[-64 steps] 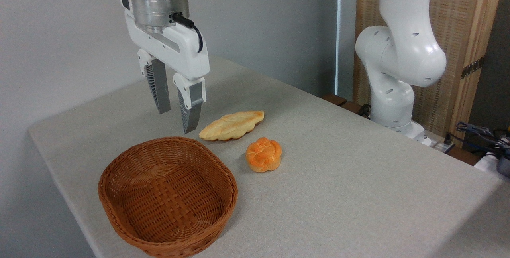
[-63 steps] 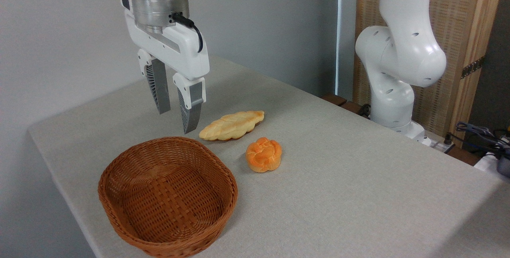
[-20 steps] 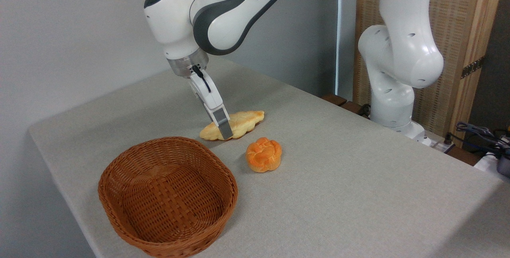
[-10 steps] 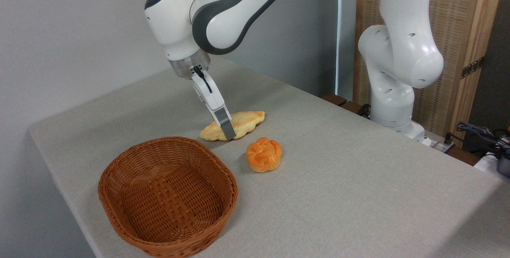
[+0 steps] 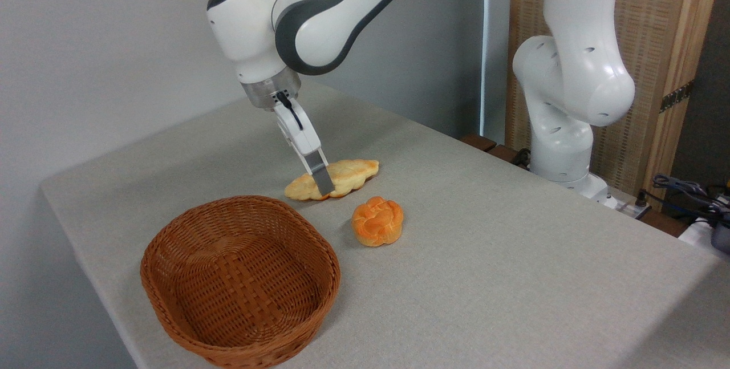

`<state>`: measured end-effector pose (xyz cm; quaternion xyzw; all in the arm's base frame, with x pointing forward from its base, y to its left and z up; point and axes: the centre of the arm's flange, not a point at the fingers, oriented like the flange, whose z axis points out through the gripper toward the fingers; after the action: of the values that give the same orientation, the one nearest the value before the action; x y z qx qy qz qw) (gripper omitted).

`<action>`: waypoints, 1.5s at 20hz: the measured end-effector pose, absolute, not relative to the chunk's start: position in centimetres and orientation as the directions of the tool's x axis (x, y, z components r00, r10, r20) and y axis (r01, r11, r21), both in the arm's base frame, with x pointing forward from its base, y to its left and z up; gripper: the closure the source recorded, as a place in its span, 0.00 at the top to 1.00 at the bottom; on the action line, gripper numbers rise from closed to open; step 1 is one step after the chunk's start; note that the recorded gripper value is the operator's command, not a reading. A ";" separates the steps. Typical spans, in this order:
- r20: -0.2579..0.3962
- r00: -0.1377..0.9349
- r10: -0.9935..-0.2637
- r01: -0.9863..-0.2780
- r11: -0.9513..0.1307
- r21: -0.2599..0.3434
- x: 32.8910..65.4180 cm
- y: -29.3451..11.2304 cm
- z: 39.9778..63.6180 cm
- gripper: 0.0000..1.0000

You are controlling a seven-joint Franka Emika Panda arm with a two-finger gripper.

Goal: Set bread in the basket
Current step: 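Lift the bread roll and carry it over the wicker basket, then open the gripper to drop the roll into the basket, then raise it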

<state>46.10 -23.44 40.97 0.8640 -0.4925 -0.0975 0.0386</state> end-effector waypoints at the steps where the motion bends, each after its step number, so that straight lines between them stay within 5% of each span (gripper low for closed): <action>1: -0.123 0.497 -0.859 -0.845 -0.511 0.157 46.1 -23.5 41.5 0.48; 10: -0.001 0.522 -0.853 -0.851 -0.520 0.069 47.7 -23.2 48.9 0.48; 17: 0.235 0.602 -0.763 -0.772 -0.631 -0.076 53.0 -18.4 53.0 0.48; 20: 0.313 0.630 -0.711 -0.727 -0.681 -0.085 54.8 -16.5 53.0 0.50; 21: 0.334 0.631 -0.700 -0.716 -0.691 -0.095 55.4 -16.1 52.8 0.58; 22: 0.353 0.630 -0.692 -0.708 -0.698 -0.105 56.0 -15.9 52.5 0.87; 23: 0.370 0.627 -0.685 -0.701 -0.704 -0.115 56.6 -15.8 52.1 0.99; 30: 0.408 0.632 -0.659 -0.672 -0.728 -0.134 59.3 -15.2 48.3 1.00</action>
<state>59.30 -15.23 48.25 0.9032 -0.3685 0.2196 0.0154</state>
